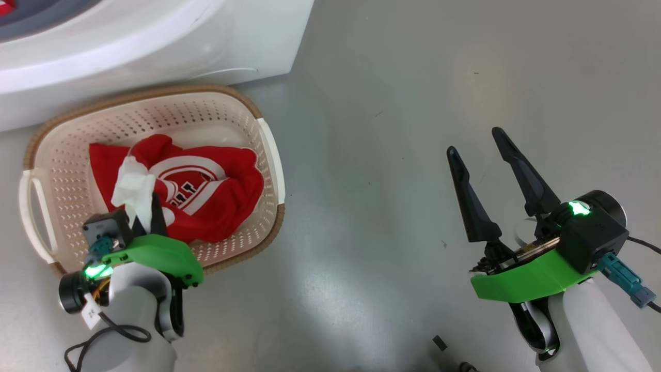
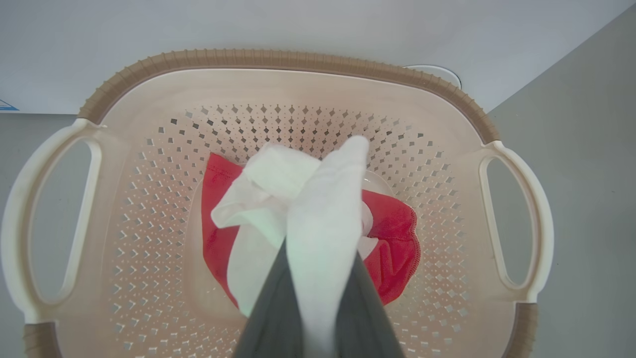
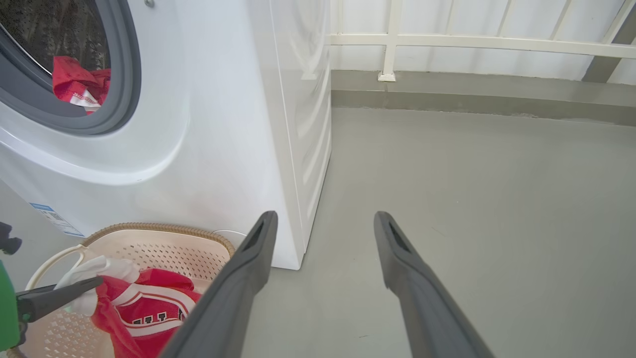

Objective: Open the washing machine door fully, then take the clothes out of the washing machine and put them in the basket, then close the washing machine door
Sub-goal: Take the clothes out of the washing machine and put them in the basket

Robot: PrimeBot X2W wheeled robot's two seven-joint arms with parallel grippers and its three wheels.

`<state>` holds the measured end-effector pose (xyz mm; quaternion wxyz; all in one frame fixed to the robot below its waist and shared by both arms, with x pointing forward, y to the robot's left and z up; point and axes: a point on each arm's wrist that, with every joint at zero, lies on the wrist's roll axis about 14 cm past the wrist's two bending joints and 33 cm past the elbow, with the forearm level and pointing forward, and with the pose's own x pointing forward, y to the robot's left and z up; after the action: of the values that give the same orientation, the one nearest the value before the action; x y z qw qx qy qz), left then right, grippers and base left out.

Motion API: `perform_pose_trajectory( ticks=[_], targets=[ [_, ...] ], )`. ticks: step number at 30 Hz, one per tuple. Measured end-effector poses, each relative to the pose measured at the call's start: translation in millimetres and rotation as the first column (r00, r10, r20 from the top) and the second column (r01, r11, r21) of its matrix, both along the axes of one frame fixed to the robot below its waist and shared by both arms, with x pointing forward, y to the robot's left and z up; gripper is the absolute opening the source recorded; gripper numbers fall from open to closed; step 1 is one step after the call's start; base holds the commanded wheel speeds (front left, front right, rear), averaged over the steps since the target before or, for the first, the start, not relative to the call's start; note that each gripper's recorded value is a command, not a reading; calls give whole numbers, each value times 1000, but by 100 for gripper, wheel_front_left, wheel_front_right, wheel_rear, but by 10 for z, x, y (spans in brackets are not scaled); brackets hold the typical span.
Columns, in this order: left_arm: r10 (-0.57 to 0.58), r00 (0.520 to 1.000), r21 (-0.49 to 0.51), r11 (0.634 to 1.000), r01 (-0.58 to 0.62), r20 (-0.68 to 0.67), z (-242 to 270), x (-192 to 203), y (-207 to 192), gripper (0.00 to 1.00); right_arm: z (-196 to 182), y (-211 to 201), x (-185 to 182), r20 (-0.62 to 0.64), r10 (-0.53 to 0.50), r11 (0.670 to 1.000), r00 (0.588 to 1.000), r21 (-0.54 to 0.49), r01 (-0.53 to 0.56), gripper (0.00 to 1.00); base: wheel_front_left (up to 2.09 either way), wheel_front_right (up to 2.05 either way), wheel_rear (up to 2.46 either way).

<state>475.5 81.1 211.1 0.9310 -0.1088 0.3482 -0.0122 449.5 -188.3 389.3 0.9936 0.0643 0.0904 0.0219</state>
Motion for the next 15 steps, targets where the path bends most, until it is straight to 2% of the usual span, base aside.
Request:
perform_pose_trajectory(
  ticks=[4,5,7,8,15],
  targets=[
    [2,1000,-9,1000,-2,0,22,-6,0,0,12,21,12,5,5,1000,1000,5,-5,100,0,0,0],
    [4,1000,-14,1000,-4,-2,28,-12,3,7,19,28,15,7,7,1000,1000,6,-7,100,0,0,0],
    [9,1000,-16,1000,-9,-5,48,-27,15,89,42,41,18,13,10,1000,1000,9,-10,100,0,0,0],
    [11,1000,-18,1000,-11,-4,67,-28,16,100,55,49,17,16,12,1000,1000,10,-12,100,0,0,0],
    [17,996,-37,999,-14,84,402,104,8,100,222,101,17,56,23,1000,998,19,-24,100,0,0,0]
  ],
)
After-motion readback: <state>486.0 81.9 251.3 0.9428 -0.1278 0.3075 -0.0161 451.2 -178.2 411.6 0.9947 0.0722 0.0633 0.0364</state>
